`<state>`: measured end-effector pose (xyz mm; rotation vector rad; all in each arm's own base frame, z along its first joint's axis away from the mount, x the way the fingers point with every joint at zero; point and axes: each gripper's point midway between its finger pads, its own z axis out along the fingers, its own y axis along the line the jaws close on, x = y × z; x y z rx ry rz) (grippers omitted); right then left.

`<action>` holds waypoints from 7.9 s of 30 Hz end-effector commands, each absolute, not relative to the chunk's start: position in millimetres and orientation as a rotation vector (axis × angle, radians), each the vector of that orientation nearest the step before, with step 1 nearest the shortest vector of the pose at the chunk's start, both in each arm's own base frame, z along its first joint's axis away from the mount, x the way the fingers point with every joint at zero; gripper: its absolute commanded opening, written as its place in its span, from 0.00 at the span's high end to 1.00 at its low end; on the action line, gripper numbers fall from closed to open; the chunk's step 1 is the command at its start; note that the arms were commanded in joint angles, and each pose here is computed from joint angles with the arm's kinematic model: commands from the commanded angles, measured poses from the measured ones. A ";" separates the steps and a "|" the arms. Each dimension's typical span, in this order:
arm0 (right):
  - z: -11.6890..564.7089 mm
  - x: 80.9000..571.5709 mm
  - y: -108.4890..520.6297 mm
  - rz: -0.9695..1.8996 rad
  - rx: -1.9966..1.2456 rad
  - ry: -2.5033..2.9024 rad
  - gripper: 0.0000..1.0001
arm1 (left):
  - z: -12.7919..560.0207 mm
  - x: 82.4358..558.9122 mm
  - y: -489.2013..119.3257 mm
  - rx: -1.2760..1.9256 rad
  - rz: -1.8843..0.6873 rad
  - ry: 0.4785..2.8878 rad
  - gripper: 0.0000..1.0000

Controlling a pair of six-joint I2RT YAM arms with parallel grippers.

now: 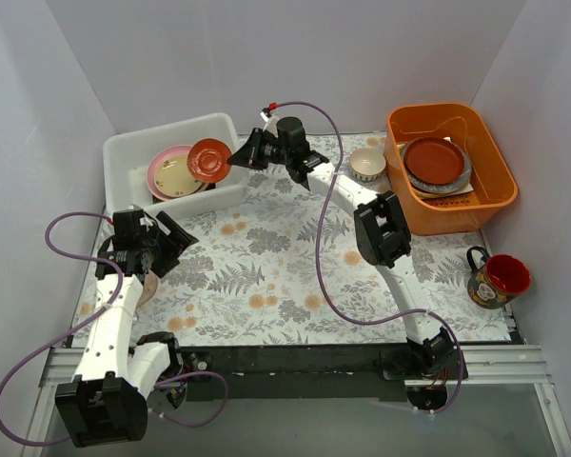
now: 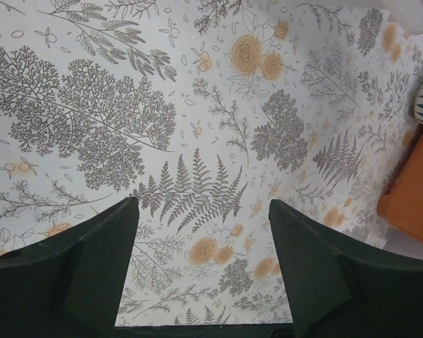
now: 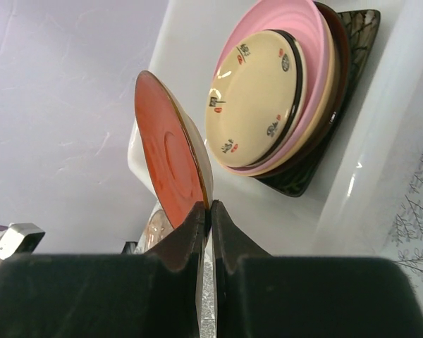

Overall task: Place the plates into the plastic bin on the countertop
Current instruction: Place the plate in the plastic bin, then pick up the plate from the corner of the board.

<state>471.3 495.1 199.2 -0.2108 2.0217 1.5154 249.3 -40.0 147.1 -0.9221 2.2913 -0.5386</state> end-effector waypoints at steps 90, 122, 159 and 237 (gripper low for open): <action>161.4 223.3 295.9 1.324 -0.491 2.178 0.02 | 197.4 493.8 26.3 -0.727 -1.062 1.877 1.00; 137.4 205.6 287.7 1.312 -0.591 2.285 0.02 | 129.8 551.0 53.8 -0.887 -0.974 1.986 0.70; 164.1 163.4 292.4 2.041 -0.288 2.185 0.02 | 315.9 480.3 67.4 -0.704 -0.609 1.857 0.02; 150.0 240.2 222.3 1.068 -0.321 2.293 0.03 | 104.9 213.4 91.7 -1.578 0.240 2.212 0.04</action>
